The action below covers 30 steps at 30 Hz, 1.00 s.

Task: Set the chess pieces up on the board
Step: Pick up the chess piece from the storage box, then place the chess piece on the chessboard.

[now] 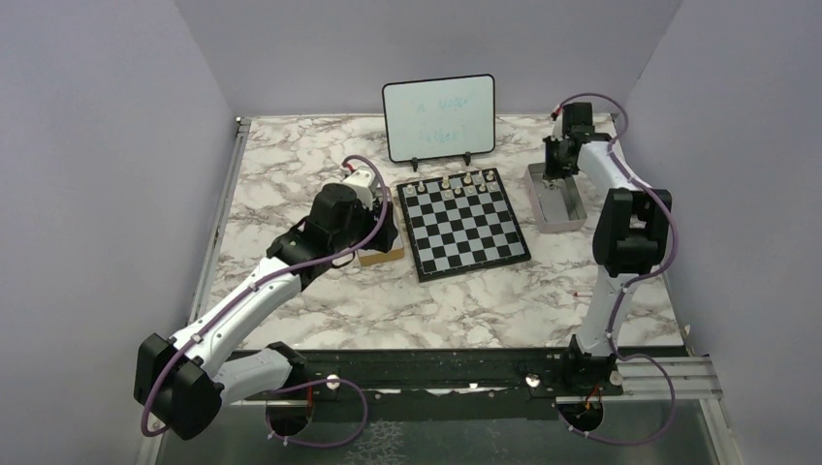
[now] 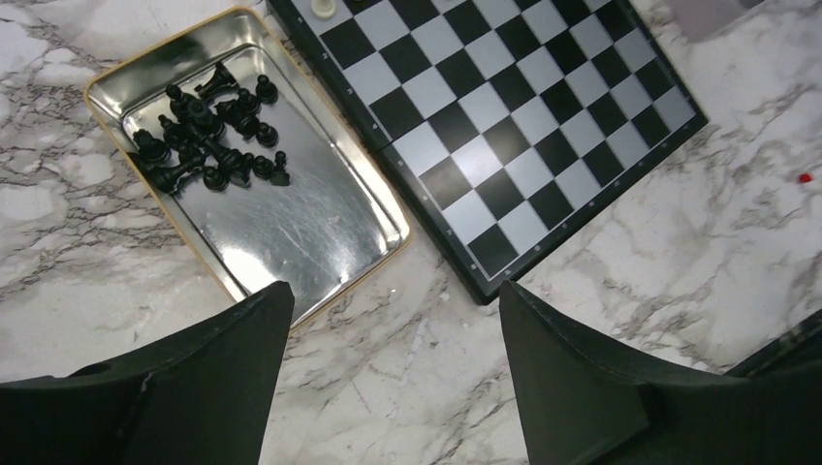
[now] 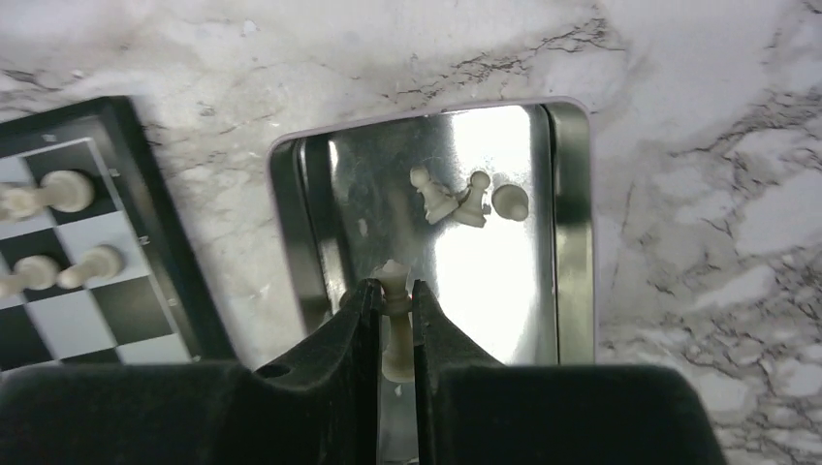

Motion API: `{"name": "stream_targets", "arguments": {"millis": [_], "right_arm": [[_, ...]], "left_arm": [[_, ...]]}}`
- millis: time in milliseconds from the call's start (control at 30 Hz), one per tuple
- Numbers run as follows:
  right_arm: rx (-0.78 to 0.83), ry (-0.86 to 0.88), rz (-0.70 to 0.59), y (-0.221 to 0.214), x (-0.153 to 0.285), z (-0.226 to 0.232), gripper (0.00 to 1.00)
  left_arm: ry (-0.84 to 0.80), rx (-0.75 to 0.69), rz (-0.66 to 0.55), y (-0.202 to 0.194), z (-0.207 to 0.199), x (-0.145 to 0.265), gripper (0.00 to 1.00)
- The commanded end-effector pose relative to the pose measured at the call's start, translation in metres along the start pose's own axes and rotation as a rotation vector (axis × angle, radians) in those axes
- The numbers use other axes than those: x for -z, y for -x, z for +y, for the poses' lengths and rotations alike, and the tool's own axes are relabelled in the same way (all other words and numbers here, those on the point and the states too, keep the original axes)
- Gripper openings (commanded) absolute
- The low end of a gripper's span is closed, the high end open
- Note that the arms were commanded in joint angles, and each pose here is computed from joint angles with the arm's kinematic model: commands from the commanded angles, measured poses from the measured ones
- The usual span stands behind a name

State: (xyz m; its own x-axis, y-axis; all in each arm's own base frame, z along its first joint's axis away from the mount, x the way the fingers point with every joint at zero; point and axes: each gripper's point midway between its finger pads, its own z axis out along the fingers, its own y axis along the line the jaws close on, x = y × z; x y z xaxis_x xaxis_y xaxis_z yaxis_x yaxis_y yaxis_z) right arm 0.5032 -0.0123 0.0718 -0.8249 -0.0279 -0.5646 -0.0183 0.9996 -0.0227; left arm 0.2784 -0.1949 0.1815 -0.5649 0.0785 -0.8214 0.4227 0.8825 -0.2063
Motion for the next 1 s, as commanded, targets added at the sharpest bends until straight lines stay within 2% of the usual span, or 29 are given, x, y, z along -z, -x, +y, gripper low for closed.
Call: {"name": "stream_targets", "arguments": {"millis": [0,200,533,733,967], "right_arm": [[-0.139,0.041,-0.097,0.024,0.061,0.009,0.08],[-0.307,0.285,-0.202,0.033,0.118,0.058,0.08],[-0.58,0.795,-0.374,0.027,0.21,0.159,0.09],[-0.615,0.951,-0.381,0.022,0.249,0.2,0.09],[-0.664,1.039,-0.375,0.016,0.267,0.225,0.09]], "left_arm": [[-0.13,0.162,-0.101,0.049,-0.034,0.011,0.77],[-0.342,0.308,-0.153,0.081,-0.077,0.018,0.73],[-0.518,0.511,-0.229,0.112,-0.105,0.007,0.71],[-0.599,0.56,-0.171,0.112,-0.12,-0.009,0.69],[-0.676,0.611,-0.113,0.113,-0.137,-0.024,0.65]]}}
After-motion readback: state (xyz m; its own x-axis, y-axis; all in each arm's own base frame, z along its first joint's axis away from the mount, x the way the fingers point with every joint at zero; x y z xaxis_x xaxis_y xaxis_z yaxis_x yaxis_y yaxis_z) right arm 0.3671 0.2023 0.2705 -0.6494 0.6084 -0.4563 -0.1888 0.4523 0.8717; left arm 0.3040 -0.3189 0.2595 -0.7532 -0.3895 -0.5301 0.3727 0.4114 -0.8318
